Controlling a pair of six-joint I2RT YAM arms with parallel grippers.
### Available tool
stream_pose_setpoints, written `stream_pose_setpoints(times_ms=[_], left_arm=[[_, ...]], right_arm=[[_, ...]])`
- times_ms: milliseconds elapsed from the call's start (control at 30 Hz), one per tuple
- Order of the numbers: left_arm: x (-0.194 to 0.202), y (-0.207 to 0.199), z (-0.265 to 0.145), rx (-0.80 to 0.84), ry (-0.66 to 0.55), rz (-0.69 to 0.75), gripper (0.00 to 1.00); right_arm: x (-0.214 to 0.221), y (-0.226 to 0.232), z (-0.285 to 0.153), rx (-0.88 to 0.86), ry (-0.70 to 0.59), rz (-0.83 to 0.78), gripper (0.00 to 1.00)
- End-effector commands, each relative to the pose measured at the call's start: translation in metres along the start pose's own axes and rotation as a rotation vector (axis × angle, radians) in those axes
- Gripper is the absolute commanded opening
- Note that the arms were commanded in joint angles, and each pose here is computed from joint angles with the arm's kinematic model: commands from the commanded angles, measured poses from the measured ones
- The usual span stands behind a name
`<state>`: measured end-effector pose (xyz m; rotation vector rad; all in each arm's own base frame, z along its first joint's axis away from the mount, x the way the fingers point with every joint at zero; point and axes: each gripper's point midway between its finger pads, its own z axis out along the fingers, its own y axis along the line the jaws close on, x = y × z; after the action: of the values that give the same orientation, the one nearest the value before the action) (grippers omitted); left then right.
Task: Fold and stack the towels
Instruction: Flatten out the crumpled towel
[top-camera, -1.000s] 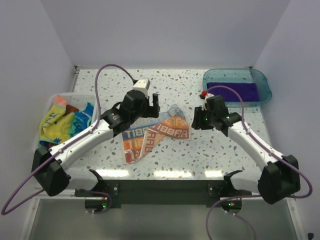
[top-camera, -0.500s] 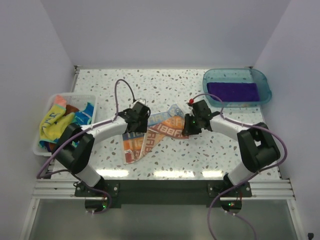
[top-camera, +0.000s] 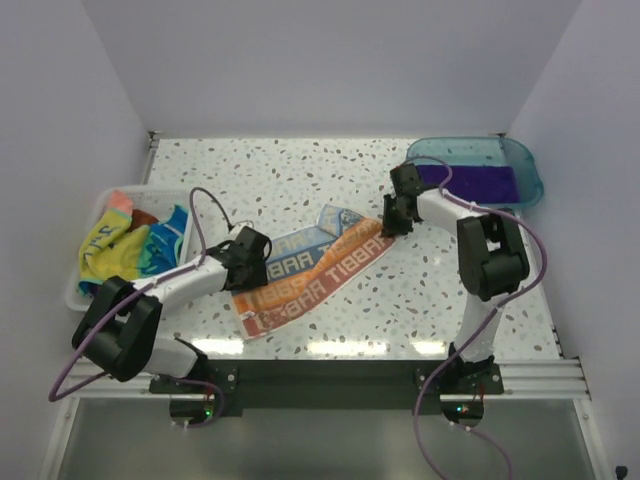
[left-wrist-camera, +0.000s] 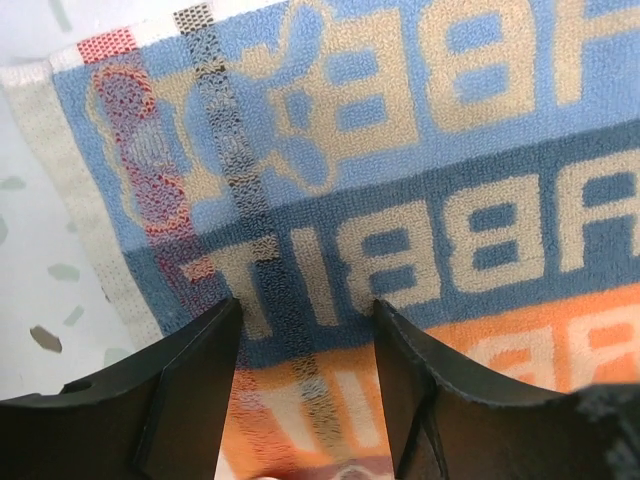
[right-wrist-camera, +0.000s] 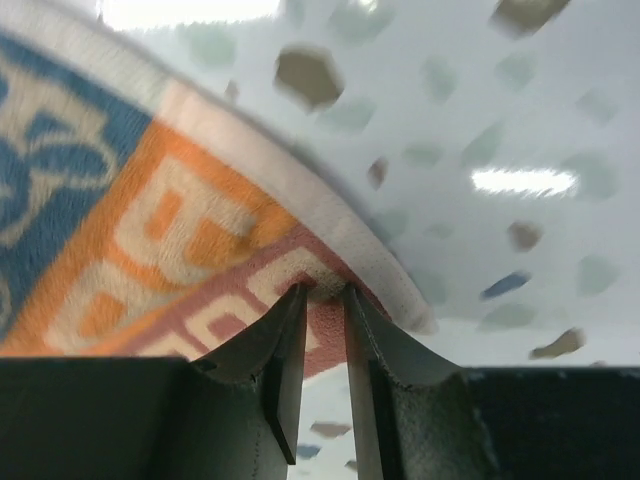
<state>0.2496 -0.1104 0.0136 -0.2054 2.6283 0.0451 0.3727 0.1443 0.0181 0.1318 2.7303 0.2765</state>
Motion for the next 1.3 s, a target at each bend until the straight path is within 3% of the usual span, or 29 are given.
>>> stream_pose_setpoints(times_ms=[0,200,333,433,533,800,1033,1267], left_arm=[[0.053,0.022,-0.005,-0.030,0.162,-0.076,0.61],[0.089,0.004,-0.027,0.156,0.243,-0.256,0.68],[0.074,-0.016,-0.059,0.319,0.180,-0.351,0.72],[0.048,-0.022,-0.075,0.360,0.100,-0.338,0.77],[0.014,-0.021,-0.077,0.300,0.021,-0.240,0.78],[-0.065,-0.022,-0.052,0.113,-0.118,-0.057,0.72],[-0.103,0.017,-0.037,-0.001,-0.157,-0.099,0.72],[-0.116,0.048,-0.035,-0.049,-0.180,-0.121,0.74]], right_arm=[[-0.052,-0.017,0.006,0.106,-0.053,-0.053,0.27],[-0.116,0.021,0.002,0.033,-0.146,-0.112,0.27],[-0.104,0.049,-0.027,0.012,-0.172,-0.196,0.29],[-0.073,0.076,-0.047,-0.045,-0.182,-0.255,0.30],[-0.027,0.089,-0.049,-0.088,-0.136,-0.251,0.31],[0.091,0.160,-0.066,-0.231,-0.016,-0.393,0.35],[0.182,0.206,-0.069,-0.307,0.090,-0.619,0.41],[0.228,0.227,-0.070,-0.297,0.096,-0.853,0.45]])
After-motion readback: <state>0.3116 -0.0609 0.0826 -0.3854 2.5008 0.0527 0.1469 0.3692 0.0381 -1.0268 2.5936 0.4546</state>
